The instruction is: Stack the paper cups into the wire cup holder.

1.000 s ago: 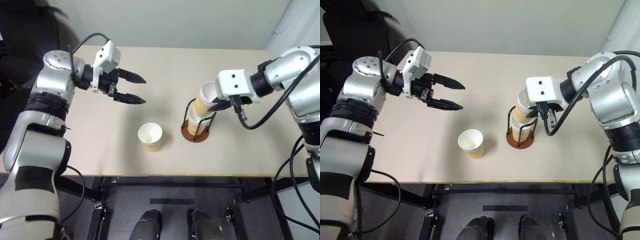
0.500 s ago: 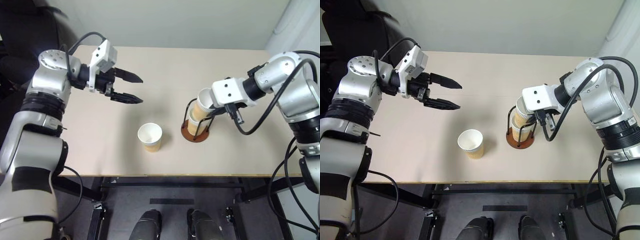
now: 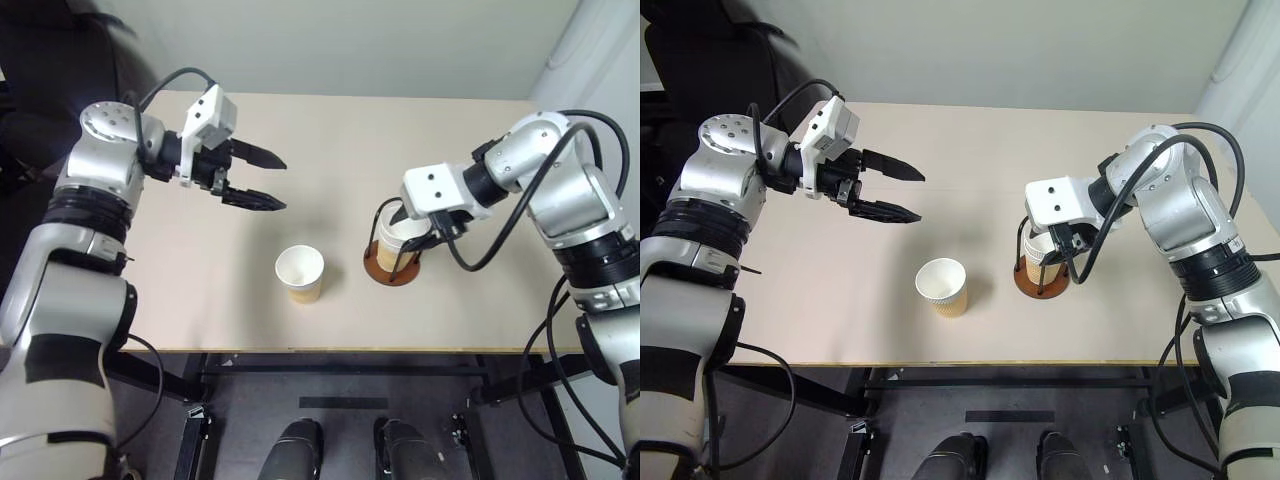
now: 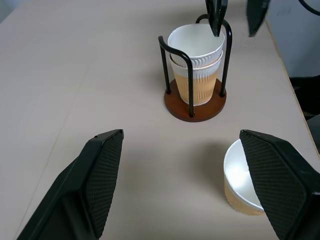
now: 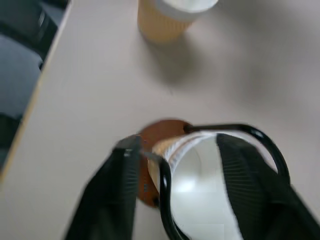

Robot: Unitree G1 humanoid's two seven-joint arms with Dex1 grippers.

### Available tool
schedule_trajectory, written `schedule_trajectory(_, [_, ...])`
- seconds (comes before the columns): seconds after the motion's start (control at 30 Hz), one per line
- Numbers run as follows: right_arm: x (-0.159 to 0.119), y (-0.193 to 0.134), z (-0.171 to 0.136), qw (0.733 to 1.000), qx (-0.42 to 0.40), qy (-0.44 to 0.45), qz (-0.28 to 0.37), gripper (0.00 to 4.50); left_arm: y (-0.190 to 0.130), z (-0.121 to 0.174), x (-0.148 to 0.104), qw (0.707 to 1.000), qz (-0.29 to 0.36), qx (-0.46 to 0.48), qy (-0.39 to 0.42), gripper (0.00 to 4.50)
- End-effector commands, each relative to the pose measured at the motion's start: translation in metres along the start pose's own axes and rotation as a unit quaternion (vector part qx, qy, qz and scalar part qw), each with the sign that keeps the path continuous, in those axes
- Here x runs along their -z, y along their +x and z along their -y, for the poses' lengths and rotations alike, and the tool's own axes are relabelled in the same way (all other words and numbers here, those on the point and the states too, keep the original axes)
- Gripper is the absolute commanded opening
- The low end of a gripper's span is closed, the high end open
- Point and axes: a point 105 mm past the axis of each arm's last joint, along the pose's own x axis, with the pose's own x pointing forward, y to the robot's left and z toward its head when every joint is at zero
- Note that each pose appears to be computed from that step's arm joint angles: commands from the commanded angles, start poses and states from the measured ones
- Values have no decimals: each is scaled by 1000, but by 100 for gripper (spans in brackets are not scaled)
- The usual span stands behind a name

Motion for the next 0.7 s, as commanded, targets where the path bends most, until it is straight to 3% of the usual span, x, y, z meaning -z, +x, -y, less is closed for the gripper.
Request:
schedule_trajectory(0.03, [-31,-32,14,991,70,61,98,230,-1,0,-15,1000,15,11,22,399])
schedule_trajectory(0.17, [-41,-58,6,972,99,133,167,230,1,1,-14,999,0,15,35,399])
schedule_trajectory(0.7, [-4,-92,-9,956,189,190,122,230,45,22,-10,979,-96,118,136,399])
